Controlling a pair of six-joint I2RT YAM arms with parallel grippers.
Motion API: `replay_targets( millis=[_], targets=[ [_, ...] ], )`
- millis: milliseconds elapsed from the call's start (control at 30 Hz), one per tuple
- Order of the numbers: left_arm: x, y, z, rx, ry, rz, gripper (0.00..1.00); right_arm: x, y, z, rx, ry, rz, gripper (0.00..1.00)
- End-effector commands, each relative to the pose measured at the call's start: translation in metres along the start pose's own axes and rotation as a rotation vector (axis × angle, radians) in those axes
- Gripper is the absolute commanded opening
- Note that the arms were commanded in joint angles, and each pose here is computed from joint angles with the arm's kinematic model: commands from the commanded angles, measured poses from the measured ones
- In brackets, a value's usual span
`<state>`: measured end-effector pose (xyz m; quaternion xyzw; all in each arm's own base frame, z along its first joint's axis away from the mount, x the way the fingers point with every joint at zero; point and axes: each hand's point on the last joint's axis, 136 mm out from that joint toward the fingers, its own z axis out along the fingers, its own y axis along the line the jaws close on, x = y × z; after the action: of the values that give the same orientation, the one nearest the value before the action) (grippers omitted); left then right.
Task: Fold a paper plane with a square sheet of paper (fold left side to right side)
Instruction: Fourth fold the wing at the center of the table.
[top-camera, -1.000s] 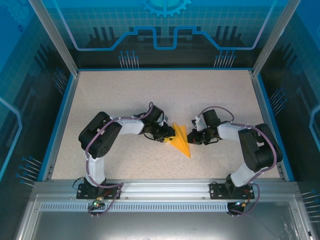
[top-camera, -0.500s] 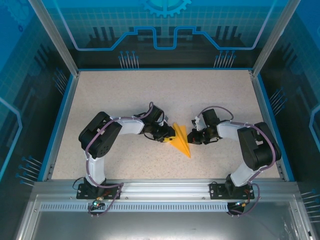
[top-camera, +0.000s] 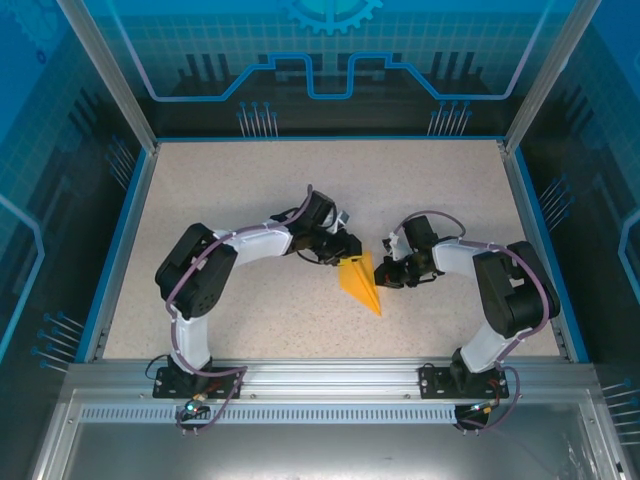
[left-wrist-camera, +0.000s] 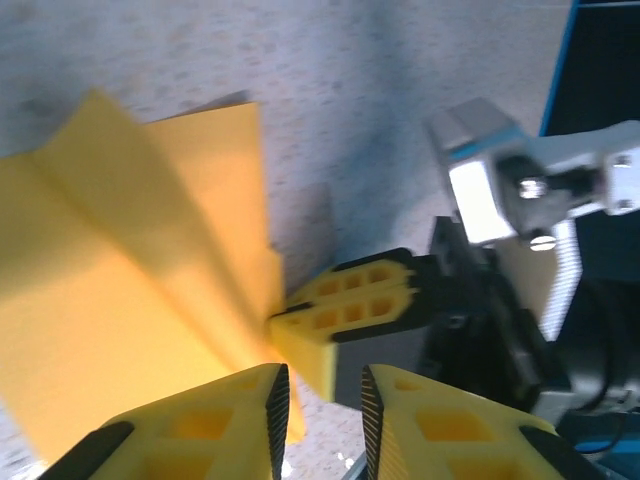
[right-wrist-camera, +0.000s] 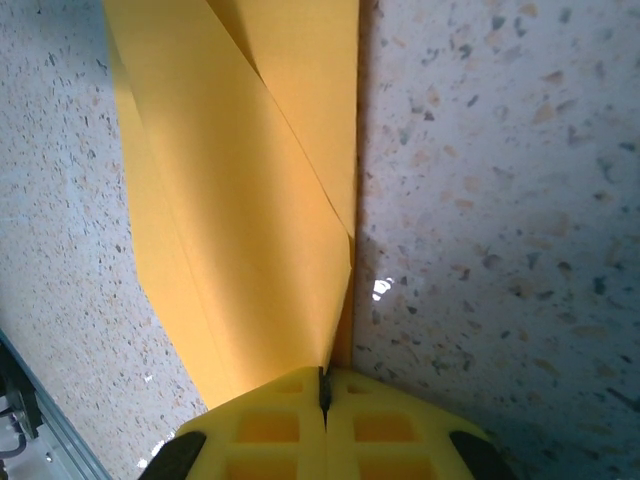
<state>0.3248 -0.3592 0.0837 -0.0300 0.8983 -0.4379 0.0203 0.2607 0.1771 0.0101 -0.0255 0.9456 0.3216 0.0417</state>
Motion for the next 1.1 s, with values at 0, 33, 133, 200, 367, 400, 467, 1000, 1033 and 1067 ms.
replay_targets(
  millis=[0, 33, 133, 200, 367, 400, 467, 1000, 1033, 1067],
  targets=[
    [0.006, 0.001, 0.016, -0.004, 0.061, -0.014, 0.28, 0.017, -0.016, 0.007, 0.066, 0.070, 0.032, 0.00],
    [0.005, 0.001, 0.019, -0.006, 0.065, -0.015, 0.28, 0.016, -0.015, 0.007, 0.069, 0.070, 0.030, 0.00],
    [0.004, 0.001, 0.028, -0.013, 0.080, -0.018, 0.28, 0.017, -0.016, 0.007, 0.074, 0.074, 0.027, 0.00],
    [0.004, 0.006, 0.033, -0.032, 0.089, -0.026, 0.27, 0.018, -0.015, 0.008, 0.076, 0.076, 0.026, 0.00],
    [0.006, 0.024, 0.039, -0.087, 0.089, -0.049, 0.27, 0.018, -0.015, 0.008, 0.088, 0.081, 0.018, 0.00],
    [0.007, 0.027, 0.039, -0.100, 0.090, -0.051, 0.27, 0.018, -0.015, 0.008, 0.091, 0.082, 0.019, 0.00],
    [0.009, 0.034, 0.040, -0.124, 0.091, -0.056, 0.27, 0.019, -0.015, 0.008, 0.095, 0.083, 0.015, 0.00],
    [0.016, 0.074, 0.038, -0.265, 0.084, -0.076, 0.27, 0.018, -0.014, 0.007, 0.106, 0.083, 0.000, 0.00],
    [0.016, 0.076, 0.038, -0.271, 0.083, -0.076, 0.27, 0.018, -0.014, 0.007, 0.106, 0.085, 0.001, 0.00],
    [0.016, 0.078, 0.038, -0.276, 0.083, -0.077, 0.27, 0.018, -0.013, 0.007, 0.104, 0.085, -0.002, 0.00]
  ],
)
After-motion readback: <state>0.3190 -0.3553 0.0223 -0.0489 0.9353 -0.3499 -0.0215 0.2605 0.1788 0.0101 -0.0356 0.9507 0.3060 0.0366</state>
